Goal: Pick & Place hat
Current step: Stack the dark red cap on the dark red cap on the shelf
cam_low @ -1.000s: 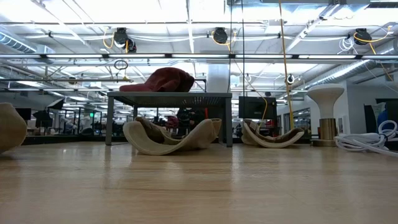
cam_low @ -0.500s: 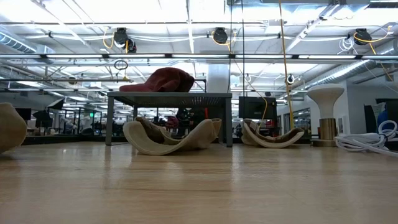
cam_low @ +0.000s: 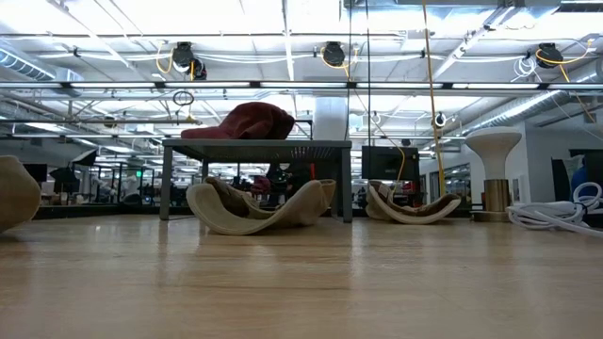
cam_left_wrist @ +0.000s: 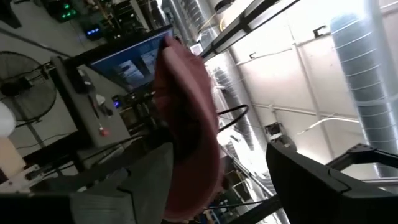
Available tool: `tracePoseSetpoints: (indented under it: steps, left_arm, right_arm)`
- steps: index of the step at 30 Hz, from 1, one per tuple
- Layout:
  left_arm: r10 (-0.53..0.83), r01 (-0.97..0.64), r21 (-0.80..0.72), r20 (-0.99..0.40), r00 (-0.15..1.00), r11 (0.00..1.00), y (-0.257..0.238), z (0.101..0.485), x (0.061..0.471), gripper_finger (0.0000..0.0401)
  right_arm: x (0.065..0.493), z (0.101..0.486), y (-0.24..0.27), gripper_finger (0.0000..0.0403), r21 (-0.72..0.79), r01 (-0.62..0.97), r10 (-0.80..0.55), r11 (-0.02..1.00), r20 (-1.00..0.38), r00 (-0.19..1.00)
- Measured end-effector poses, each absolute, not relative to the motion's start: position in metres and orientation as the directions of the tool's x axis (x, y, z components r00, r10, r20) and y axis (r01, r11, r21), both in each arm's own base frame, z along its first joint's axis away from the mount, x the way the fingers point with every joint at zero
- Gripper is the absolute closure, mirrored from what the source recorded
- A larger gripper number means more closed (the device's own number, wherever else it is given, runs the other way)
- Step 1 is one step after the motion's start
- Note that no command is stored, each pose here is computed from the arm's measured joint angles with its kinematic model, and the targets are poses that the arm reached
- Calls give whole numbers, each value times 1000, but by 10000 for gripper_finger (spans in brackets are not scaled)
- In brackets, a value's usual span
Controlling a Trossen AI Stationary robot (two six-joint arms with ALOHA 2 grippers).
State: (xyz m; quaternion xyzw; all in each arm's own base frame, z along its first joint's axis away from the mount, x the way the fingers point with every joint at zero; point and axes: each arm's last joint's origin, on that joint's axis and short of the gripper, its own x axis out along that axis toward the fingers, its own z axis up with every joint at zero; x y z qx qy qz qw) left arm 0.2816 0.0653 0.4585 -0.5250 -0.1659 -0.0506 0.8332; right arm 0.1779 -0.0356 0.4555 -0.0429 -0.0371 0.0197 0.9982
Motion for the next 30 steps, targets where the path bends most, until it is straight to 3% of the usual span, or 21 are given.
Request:
tracePoseSetpoints:
  steps: [18, 23, 30]
  left_arm:
    - [91, 153, -899, 207, 974, 411, 62, 446, 286, 190]
    - [92, 134, -914, 182, 979, 383, 62, 444, 287, 242]
    - [92, 113, -917, 160, 983, 382, 62, 442, 287, 353]
  right_arm:
    - [209, 439, -43, 395, -70, -45, 44, 997, -13, 999]
    - [209, 440, -43, 395, -70, -46, 45, 996, -10, 999]
    - [209, 439, -43, 375, -60, -52, 51, 997, -17, 999]
